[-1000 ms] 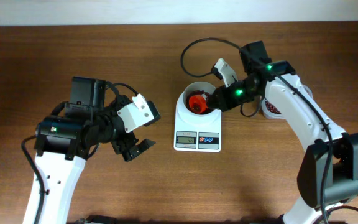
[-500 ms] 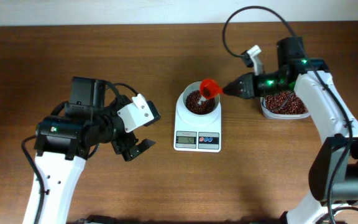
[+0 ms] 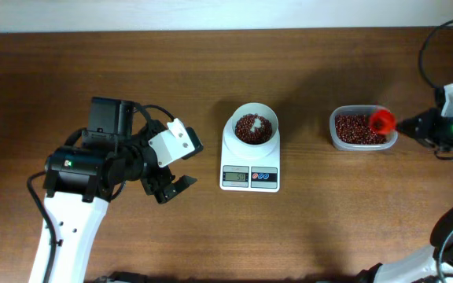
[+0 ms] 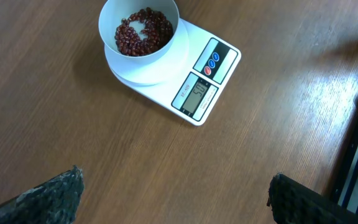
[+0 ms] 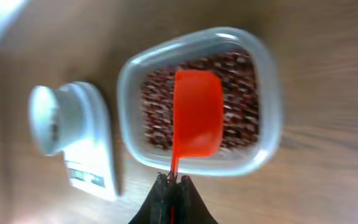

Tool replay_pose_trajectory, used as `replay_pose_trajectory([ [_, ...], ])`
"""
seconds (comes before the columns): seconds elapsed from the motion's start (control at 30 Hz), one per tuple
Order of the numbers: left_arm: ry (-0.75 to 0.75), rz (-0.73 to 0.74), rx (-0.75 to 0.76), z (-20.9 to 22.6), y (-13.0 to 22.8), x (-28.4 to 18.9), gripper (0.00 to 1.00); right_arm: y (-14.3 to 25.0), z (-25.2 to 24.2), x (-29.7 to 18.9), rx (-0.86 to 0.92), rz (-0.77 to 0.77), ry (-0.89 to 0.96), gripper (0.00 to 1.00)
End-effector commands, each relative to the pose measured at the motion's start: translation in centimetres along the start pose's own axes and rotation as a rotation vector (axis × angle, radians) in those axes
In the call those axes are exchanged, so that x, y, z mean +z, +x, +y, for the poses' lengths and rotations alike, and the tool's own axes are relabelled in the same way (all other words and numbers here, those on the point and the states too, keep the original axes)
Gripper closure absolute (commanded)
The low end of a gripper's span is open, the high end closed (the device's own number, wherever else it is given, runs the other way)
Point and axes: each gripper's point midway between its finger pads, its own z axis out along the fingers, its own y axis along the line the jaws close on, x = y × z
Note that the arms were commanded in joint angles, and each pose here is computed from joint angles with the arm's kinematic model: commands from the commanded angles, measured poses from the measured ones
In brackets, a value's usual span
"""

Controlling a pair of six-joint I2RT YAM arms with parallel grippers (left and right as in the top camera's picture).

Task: Scoop and weigh 50g on scale
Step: 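Move the scoop with the right gripper back toward the bean tub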

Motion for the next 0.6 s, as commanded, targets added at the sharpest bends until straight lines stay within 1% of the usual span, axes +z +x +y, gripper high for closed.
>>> replay_pose_trajectory([
  [0.0,-0.01,-0.015,0.01,0.1,-0.4,-0.4,0.01,-1.0,-0.9,-2.0,-0.117,-0.026,0.249,0.96],
  [0.03,-0.01,-0.015,0.01,0.1,-0.4,-0.4,0.01,-2.1,-0.2,-1.6,-0.168,-0.053,0.271,0.96],
  [0.1,-0.01,-0.015,0.01,0.1,-0.4,-0.4,0.01,-3.2,0.1,-0.5,-0.264,-0.043,0.396,0.96],
  [0.13,-0.01,-0.015,0.01,0.1,-0.4,-0.4,0.01,-3.8,1.1,0.7,-0.348,-0.031,0.486,0.96],
  [0.2,-0.01,-0.015,0.01,0.1,-0.4,-0.4,0.01,-4.2,2.3,1.7,-0.426,-0.014,0.578,0.96],
  [0.23,-0.01,-0.015,0.009,0.1,-0.4,-0.4,0.01,-4.3,2.9,2.1,-0.486,0.001,0.69,0.96],
  [0.33,-0.01,-0.015,0.01,0.1,-0.4,-0.4,0.01,-5.0,5.0,2.6,-0.597,-0.01,0.864,0.96],
  [0.37,-0.01,-0.015,0.01,0.1,-0.4,-0.4,0.01,-4.5,5.6,3.0,-0.615,0.008,0.868,0.96],
  [0.4,-0.01,-0.015,0.01,0.1,-0.4,-0.4,0.01,-4.4,6.5,3.1,-0.588,-0.021,0.854,0.96],
  [0.43,-0.01,-0.015,0.01,0.1,-0.4,-0.4,0.01,-3.9,7.4,2.3,-0.521,-0.048,0.835,0.96],
  [0.47,-0.01,-0.015,0.01,0.1,-0.4,-0.4,0.01,-2.8,9.3,1.0,-0.459,-0.072,0.745,0.96],
  [0.5,-0.01,-0.015,0.01,0.1,-0.4,-0.4,0.01,-1.1,12.9,-0.5,-0.415,-0.11,0.544,0.96],
  [0.53,-0.01,-0.015,0.009,0.1,-0.4,-0.4,0.01,0.5,15.7,-2.0,-0.371,-0.131,0.381,0.96],
  [0.57,-0.01,-0.015,0.01,0.1,-0.4,-0.4,0.01,1.9,17.5,-3.5,-0.352,-0.143,0.282,0.96],
])
